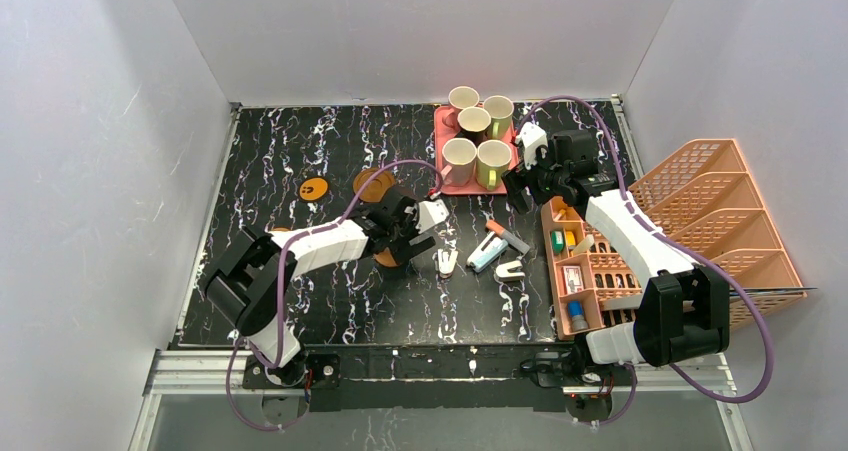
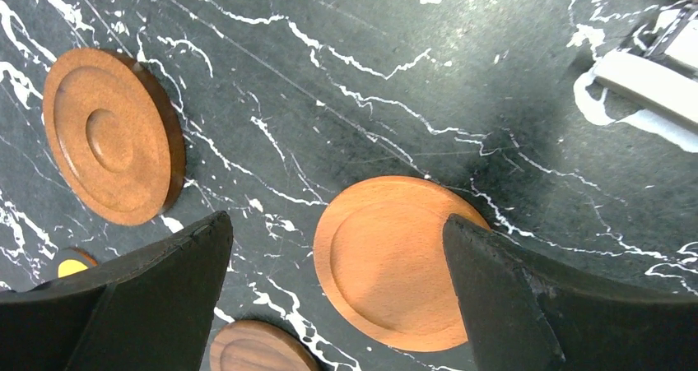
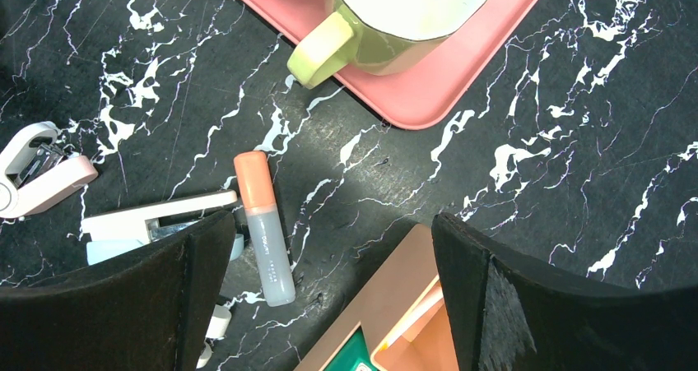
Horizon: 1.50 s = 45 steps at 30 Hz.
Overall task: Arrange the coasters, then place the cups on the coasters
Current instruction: Move the coaster to the center of the board.
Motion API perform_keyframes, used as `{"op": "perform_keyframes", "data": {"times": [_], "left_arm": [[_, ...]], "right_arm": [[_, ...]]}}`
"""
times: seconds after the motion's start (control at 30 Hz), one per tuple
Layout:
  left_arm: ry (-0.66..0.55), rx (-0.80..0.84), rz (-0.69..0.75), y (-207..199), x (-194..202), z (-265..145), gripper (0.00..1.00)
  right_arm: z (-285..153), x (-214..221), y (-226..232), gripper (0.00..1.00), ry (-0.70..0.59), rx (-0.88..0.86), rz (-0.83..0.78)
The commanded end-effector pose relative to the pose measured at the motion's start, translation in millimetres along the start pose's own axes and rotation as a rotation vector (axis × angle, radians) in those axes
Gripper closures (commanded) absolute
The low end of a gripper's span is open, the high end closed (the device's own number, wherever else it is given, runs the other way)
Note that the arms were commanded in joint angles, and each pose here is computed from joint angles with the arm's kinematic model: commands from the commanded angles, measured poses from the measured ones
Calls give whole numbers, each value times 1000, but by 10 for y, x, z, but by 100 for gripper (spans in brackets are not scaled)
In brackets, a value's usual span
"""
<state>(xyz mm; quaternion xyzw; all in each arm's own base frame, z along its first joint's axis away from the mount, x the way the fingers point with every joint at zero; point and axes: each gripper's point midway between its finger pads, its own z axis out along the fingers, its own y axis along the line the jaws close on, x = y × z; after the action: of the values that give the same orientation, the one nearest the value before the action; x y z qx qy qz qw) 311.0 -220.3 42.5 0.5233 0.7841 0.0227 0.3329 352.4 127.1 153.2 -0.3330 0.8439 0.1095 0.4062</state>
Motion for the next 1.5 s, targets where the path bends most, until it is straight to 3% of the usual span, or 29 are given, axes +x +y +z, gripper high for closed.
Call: {"op": "perform_keyframes", "data": {"times": [0.0,1.47], "left_arm": [[29,95,10,-237,18,37,2],[-12,131,-21,-240,-327,244,2]], "right_arm": [[-74,-198,-84,2,-52,31,-25],[-85,-205,-68,2,-56,24,-32]]}}
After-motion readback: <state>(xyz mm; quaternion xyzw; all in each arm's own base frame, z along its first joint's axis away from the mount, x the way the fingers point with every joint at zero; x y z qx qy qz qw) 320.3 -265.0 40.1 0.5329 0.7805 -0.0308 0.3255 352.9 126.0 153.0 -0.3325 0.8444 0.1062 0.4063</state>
